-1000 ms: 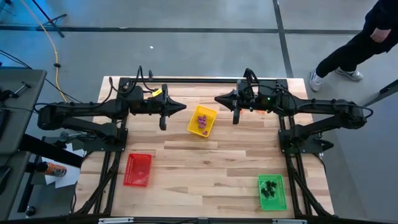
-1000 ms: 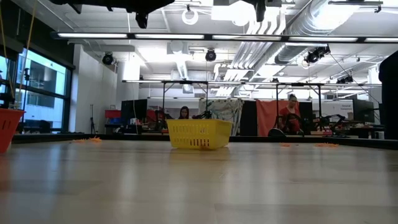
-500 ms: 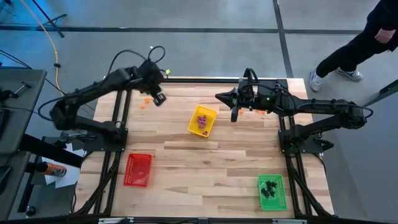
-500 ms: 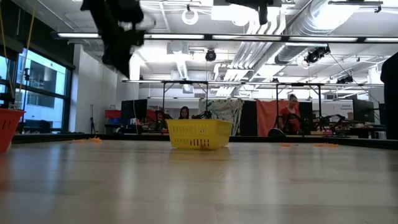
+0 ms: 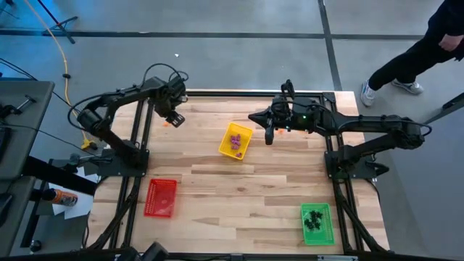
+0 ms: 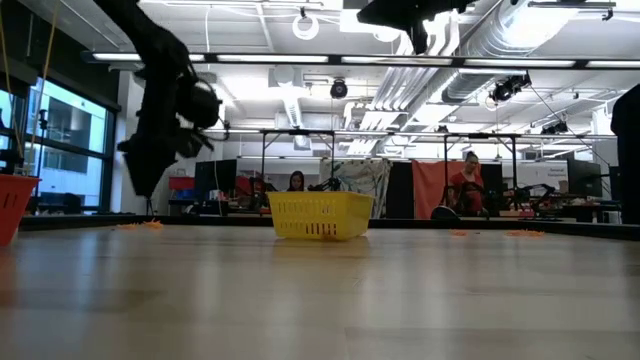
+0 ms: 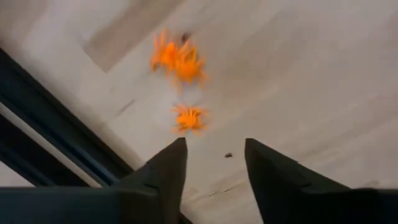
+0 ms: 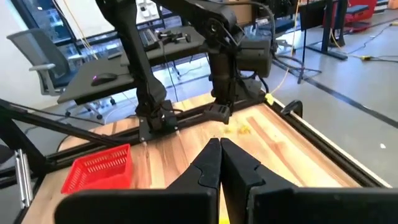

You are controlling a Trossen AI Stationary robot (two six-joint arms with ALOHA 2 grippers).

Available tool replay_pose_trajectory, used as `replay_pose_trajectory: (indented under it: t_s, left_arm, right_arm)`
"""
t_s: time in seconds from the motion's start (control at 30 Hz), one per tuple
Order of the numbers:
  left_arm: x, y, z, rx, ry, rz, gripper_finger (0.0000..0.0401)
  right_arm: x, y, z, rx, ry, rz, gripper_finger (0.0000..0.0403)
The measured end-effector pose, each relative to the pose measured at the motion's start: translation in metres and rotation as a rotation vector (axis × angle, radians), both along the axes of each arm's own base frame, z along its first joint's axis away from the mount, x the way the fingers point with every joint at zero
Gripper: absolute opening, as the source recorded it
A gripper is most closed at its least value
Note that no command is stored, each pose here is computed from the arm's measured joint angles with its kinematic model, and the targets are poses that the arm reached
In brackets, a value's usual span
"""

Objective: Sort Halloween decoration
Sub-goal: Put the orange spider toy into the red bin

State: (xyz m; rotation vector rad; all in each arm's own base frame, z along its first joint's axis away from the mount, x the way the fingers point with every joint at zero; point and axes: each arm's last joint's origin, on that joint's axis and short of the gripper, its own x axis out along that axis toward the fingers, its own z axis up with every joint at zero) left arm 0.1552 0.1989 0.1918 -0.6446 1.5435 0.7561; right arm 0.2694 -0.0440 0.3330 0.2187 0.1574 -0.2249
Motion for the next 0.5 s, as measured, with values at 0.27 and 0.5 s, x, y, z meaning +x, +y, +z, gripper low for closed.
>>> replay_pose_trajectory:
  t_s: [0.27,0.5]
  left_arm:
    - [-0.010,0.006,-0.034,-0.010,0.072,0.043,0.0179]
    - [-0.010,0.011,-0.045,0.004,0.112,0.065,0.0179]
  right_arm:
    - [0.006,-0.001,-0.007,0.020,0.019,-0.002,0.0000]
    - [0.009,-0.001,-0.010,0.033,0.030,-0.003,0.0000]
